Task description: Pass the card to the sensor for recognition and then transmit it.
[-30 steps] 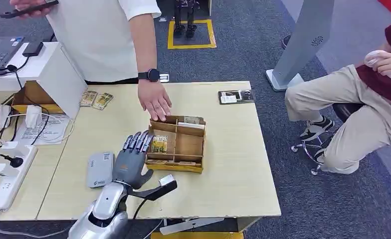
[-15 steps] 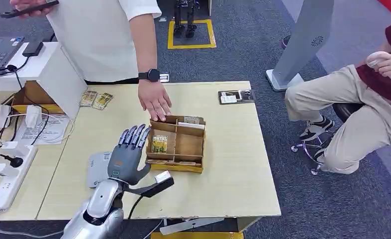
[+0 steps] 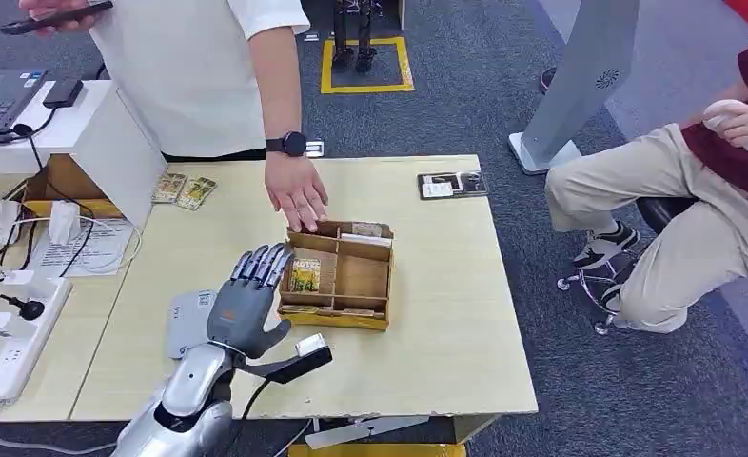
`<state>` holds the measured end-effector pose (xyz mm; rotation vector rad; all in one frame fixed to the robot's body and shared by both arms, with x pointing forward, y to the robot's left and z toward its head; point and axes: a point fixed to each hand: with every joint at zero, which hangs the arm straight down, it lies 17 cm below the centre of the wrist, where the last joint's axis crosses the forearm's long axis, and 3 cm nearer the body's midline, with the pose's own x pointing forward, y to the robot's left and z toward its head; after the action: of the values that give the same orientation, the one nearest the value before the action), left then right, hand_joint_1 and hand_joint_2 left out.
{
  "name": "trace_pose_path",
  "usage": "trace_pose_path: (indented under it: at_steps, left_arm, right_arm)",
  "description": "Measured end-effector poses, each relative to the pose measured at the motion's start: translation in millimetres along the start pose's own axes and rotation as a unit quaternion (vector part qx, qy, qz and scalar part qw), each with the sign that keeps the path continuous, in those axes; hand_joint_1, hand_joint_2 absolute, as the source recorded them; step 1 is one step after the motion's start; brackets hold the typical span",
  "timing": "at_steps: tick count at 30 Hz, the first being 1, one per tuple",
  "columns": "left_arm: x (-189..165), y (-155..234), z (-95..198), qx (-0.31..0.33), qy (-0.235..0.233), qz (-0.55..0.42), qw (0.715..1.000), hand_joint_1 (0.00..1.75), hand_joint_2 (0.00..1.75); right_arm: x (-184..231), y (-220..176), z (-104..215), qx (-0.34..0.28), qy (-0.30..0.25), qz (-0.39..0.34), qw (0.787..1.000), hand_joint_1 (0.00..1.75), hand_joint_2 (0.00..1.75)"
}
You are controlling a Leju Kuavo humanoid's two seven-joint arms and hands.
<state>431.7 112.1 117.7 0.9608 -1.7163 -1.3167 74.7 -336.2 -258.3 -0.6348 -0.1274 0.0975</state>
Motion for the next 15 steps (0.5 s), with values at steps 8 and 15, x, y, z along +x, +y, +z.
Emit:
trace_pose_path:
  at_steps: [8, 15]
  left_arm:
    - [6, -9, 4, -0.020, -0.016, 0.002, 1.000, 0.00, 1.75]
    - [14, -15, 6, -0.031, -0.028, 0.006, 0.999, 0.00, 1.75]
  right_arm:
    - [0, 0, 0, 0.000, 0.000, 0.000, 1.000, 0.00, 0.00]
    - [1, -1, 0, -0.001, -0.002, 0.002, 1.000, 0.00, 0.00]
